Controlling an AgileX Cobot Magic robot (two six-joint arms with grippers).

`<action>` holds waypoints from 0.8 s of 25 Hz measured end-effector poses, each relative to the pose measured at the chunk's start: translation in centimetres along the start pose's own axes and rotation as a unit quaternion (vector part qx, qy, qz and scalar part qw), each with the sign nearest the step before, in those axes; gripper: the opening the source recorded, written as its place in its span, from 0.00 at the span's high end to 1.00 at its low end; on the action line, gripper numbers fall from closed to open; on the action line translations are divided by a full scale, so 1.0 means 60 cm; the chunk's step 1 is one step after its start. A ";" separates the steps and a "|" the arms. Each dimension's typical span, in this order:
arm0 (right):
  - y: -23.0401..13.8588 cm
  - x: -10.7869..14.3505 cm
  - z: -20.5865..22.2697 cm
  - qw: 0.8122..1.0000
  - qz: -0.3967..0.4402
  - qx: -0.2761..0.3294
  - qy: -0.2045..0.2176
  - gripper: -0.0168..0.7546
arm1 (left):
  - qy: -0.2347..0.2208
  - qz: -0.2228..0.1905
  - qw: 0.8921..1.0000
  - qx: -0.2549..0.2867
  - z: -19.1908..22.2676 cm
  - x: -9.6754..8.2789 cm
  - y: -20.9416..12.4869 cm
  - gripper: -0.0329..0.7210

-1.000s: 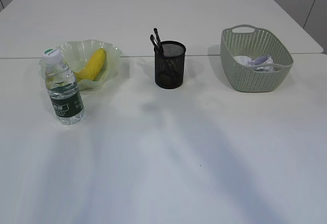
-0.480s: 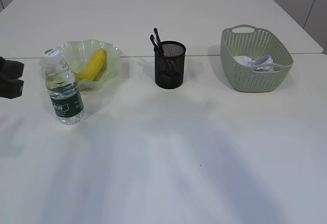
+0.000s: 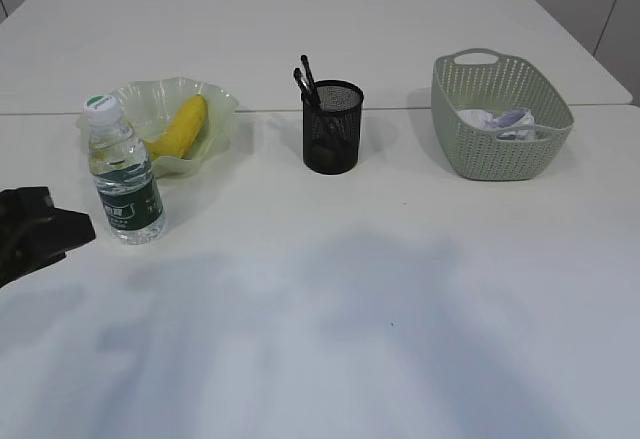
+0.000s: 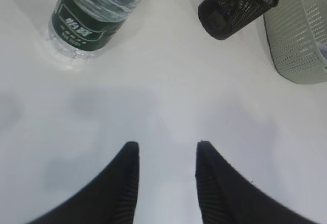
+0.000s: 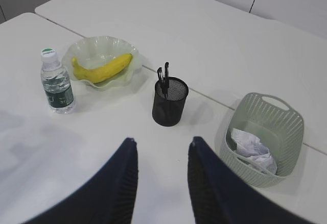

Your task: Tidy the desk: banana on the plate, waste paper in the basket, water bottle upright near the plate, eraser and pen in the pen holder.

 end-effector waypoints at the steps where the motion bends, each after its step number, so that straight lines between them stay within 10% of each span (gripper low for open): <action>1: -0.002 0.002 -0.012 1.000 -0.002 -0.003 0.000 0.65 | -0.003 -0.016 1.000 0.002 0.000 0.008 0.002 0.60; 6: -0.017 0.012 -0.041 1.000 -0.004 0.014 0.010 0.65 | -0.017 -0.091 0.995 -0.041 -0.022 0.070 0.062 0.60; 11: -0.062 0.022 -0.047 0.998 0.005 0.055 0.011 0.65 | 0.038 -0.075 0.993 -0.078 -0.062 0.147 0.100 0.60; 20: -0.140 0.038 -0.085 0.998 0.010 0.065 -0.019 0.65 | 0.071 0.091 0.990 -0.086 -0.085 0.119 0.148 0.60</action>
Point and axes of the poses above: a point on each arm's last joint axis where the gripper is mounted, z pointing out along that axis toward the gripper, x along the wrist's bending axis when the last joint is at zero, y = z × x, the point moved 2 cm from there along z, pointing out along that axis toward the gripper, and after that the axes turned 5 degrees about -z, right-handed, at the moved point
